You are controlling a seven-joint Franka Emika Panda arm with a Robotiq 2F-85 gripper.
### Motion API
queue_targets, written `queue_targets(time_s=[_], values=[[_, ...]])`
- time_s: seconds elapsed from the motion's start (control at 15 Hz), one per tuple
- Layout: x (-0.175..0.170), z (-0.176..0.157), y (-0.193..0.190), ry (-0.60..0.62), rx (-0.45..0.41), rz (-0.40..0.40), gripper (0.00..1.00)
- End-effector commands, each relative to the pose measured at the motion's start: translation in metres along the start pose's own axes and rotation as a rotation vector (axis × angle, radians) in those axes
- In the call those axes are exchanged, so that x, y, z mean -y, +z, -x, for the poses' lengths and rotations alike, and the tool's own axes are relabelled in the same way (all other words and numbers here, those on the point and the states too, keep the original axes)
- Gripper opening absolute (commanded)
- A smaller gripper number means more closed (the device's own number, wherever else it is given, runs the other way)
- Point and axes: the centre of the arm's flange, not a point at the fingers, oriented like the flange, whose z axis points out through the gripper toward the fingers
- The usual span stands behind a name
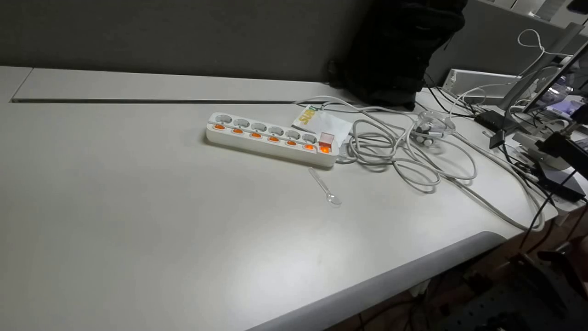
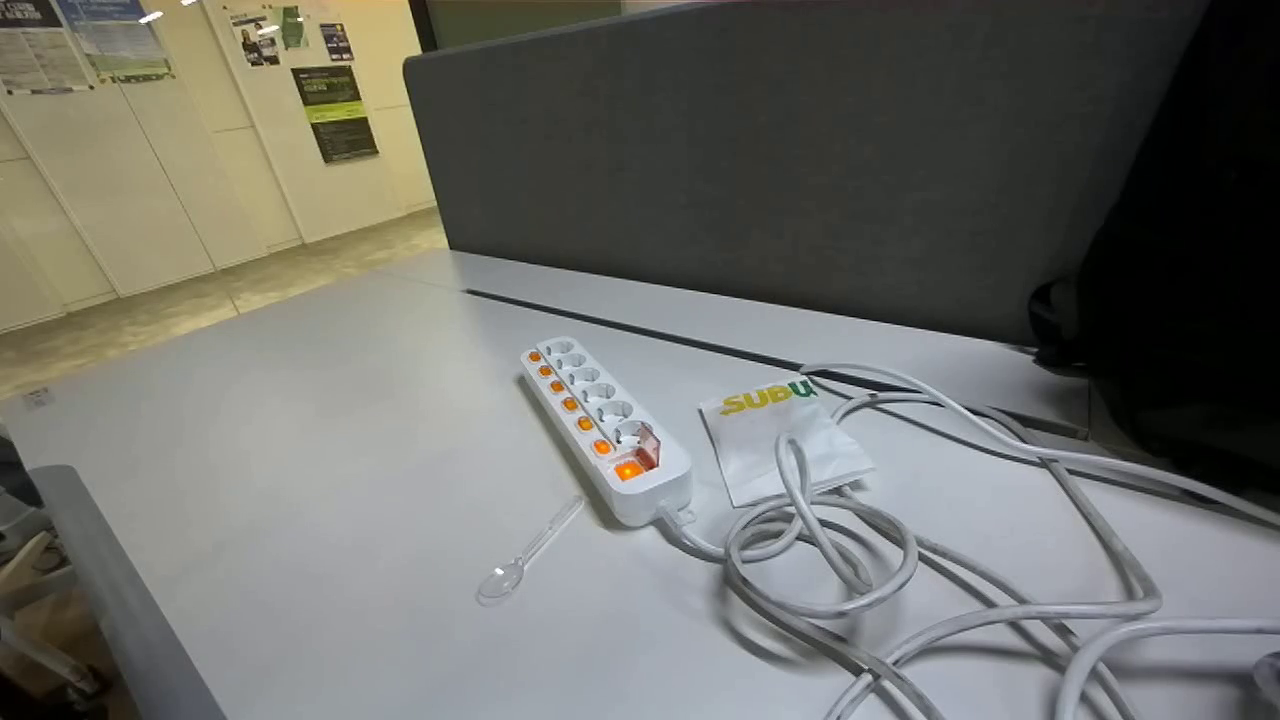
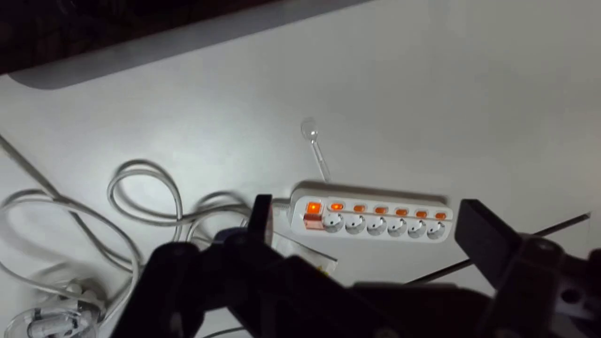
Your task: Turn on the fourth switch on the extension cable
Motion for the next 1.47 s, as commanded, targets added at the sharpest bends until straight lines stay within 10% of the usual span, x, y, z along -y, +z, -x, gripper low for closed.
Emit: queue_targets(time_s=[0.0,0.93,1.4], values=[[0.007,-0.041,0.022,0.003,-0.095,0.025,1.00],[0.106,-0.189,0.164,-0.049,0.041,0.102,1.00],[0.094,-0.159,0.168,-0.069,0.029,0.107,1.00]])
